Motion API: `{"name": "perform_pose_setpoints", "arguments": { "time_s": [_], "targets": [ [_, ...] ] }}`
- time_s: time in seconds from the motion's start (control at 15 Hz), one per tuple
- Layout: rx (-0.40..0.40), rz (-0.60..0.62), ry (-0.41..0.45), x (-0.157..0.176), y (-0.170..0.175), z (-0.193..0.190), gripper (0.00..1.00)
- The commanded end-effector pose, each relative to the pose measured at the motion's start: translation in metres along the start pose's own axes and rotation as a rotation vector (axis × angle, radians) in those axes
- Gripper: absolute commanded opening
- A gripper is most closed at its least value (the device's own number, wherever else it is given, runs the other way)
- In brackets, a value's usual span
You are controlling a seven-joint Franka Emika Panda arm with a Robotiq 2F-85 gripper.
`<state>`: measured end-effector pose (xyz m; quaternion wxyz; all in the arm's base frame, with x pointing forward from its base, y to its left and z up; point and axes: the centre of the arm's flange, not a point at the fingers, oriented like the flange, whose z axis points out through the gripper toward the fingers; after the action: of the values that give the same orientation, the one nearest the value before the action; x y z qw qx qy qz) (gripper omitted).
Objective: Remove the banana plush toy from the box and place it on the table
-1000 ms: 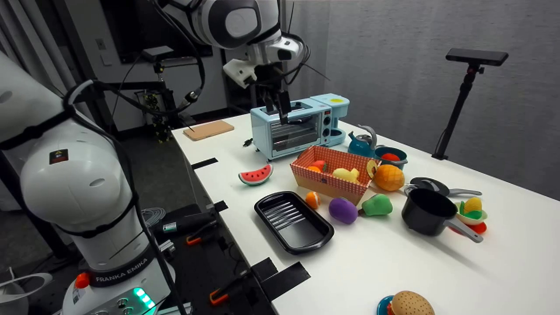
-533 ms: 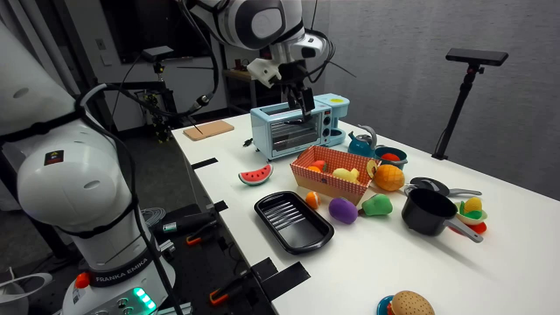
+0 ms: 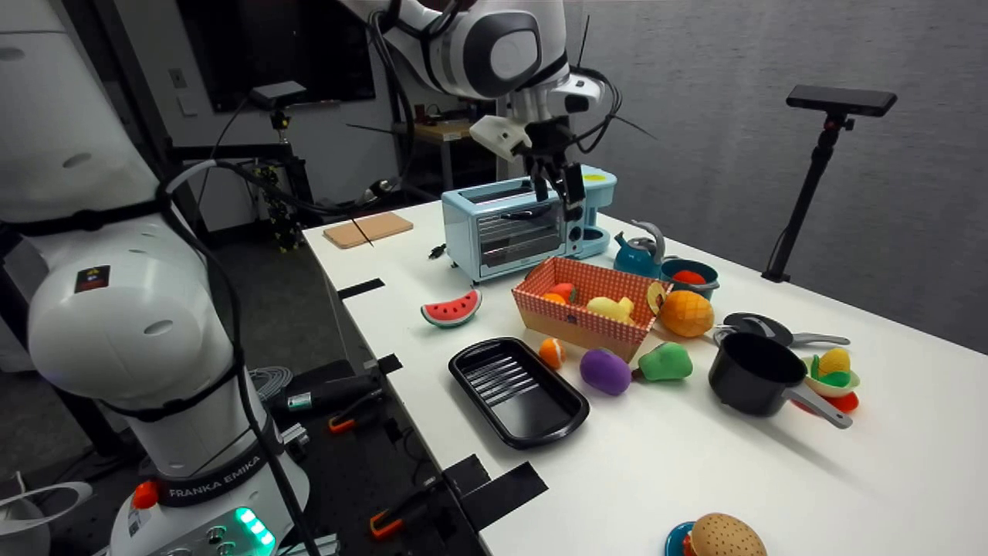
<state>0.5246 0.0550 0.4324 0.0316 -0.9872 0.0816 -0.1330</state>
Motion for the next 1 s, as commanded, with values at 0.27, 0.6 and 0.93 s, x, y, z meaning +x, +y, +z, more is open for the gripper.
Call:
{"name": "perform_pose_setpoints", "arguments": {
  "time_s": [0.27,0.6,0.93],
  "targets": [
    [-0.024,0.112,-0.017,0.048,-0.006,0.031,1.00],
    [-0.024,0.186,-0.022,0.062,-0.003,0.046,1.00],
    [-0.015,0.198,0.056,0.065,-0.008,0.048,1.00]
  ]
}}
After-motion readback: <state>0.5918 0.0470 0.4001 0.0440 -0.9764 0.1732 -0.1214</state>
